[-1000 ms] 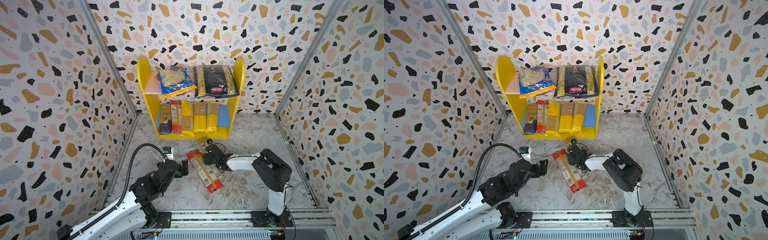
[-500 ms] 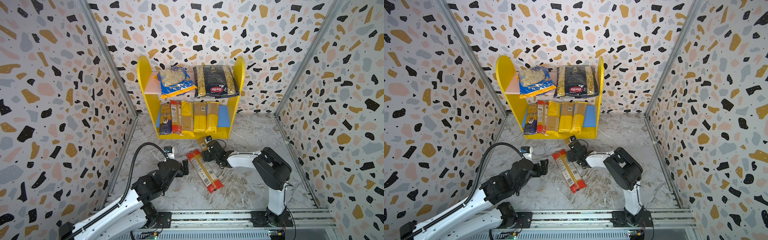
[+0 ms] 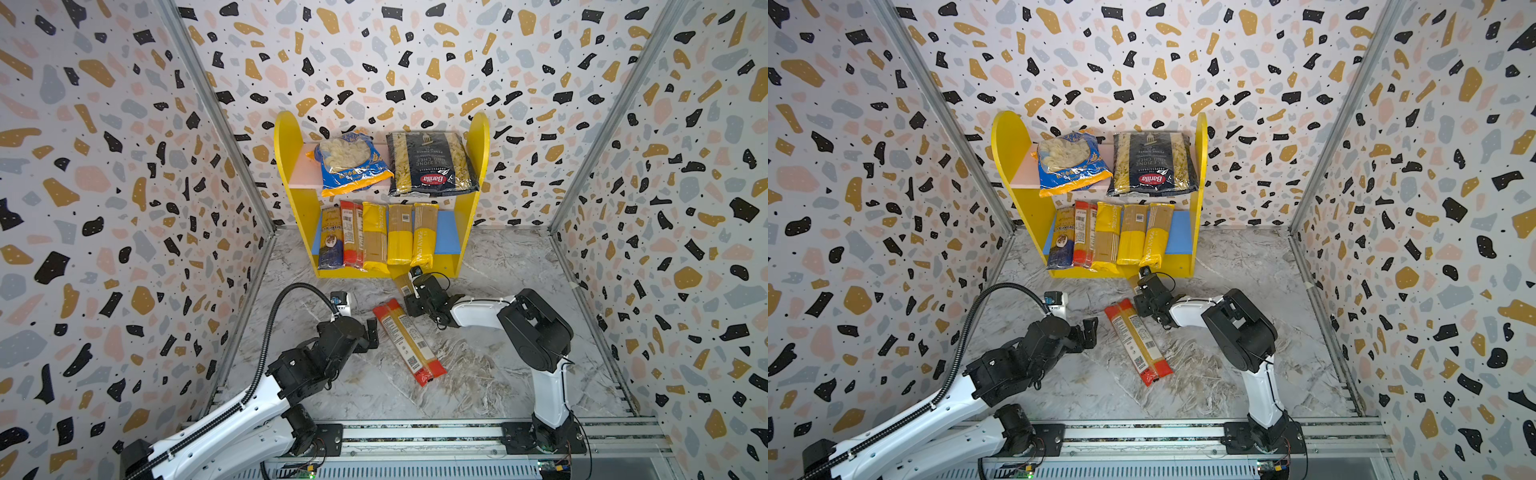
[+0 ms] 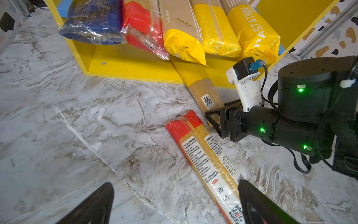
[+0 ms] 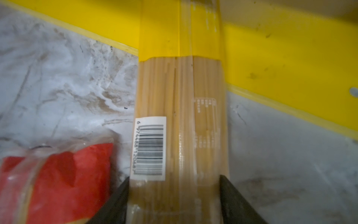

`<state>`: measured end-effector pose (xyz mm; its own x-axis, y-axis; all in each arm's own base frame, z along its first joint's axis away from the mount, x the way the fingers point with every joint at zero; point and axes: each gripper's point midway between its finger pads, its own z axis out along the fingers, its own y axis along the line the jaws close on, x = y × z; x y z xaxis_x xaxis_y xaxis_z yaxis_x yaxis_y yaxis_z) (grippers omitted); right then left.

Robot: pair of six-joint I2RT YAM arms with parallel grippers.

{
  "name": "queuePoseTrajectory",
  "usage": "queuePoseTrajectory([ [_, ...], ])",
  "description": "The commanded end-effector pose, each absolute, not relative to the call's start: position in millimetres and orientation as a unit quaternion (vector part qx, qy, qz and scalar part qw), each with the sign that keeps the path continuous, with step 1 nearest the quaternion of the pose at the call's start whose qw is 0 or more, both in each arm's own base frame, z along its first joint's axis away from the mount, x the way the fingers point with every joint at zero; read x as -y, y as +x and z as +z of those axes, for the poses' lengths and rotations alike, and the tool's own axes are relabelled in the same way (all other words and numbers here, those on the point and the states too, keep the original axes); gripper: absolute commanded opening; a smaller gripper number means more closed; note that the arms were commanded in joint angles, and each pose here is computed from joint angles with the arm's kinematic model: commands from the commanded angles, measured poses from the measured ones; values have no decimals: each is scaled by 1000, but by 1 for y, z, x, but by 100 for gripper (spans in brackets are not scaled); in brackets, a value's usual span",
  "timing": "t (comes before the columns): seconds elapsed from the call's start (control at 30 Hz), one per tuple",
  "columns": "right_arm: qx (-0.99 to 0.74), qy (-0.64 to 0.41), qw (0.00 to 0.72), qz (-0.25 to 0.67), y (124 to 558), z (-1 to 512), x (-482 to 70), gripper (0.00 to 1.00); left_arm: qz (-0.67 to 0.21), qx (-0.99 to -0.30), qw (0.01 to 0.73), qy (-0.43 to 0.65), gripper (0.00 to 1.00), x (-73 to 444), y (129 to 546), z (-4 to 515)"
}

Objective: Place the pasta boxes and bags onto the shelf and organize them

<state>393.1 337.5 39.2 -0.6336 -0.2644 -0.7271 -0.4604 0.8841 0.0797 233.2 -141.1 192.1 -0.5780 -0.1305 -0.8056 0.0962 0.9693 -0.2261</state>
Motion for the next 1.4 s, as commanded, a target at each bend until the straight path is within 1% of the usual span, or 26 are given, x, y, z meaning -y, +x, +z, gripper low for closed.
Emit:
queuePoseTrajectory([
  [0.0,-908,-202,342,135,381,25,-336,43,-131,-864,486,-14,100,143,240,213],
  [0.1,-907,-195,347,138,380,27,-335,29,-131,-863,487,-15,100,142,240,215],
  [0.2,-906,-181,353,146,379,32,-332,21,-130,-863,489,-15,100,141,239,216],
  [0.37,-903,-137,366,178,378,41,-321,12,-129,-860,493,-18,100,139,239,220],
  [0.5,-900,-101,378,192,384,50,-308,7,-131,-859,494,-19,100,139,239,222],
  [0.67,-889,-69,399,213,393,66,-295,6,-129,-859,495,-21,100,138,239,224],
  [1.07,-872,-27,442,209,426,92,-280,6,-125,-857,499,-22,100,137,241,228],
  [1.37,-860,-12,465,211,454,111,-279,6,-117,-858,500,-18,100,139,244,230],
])
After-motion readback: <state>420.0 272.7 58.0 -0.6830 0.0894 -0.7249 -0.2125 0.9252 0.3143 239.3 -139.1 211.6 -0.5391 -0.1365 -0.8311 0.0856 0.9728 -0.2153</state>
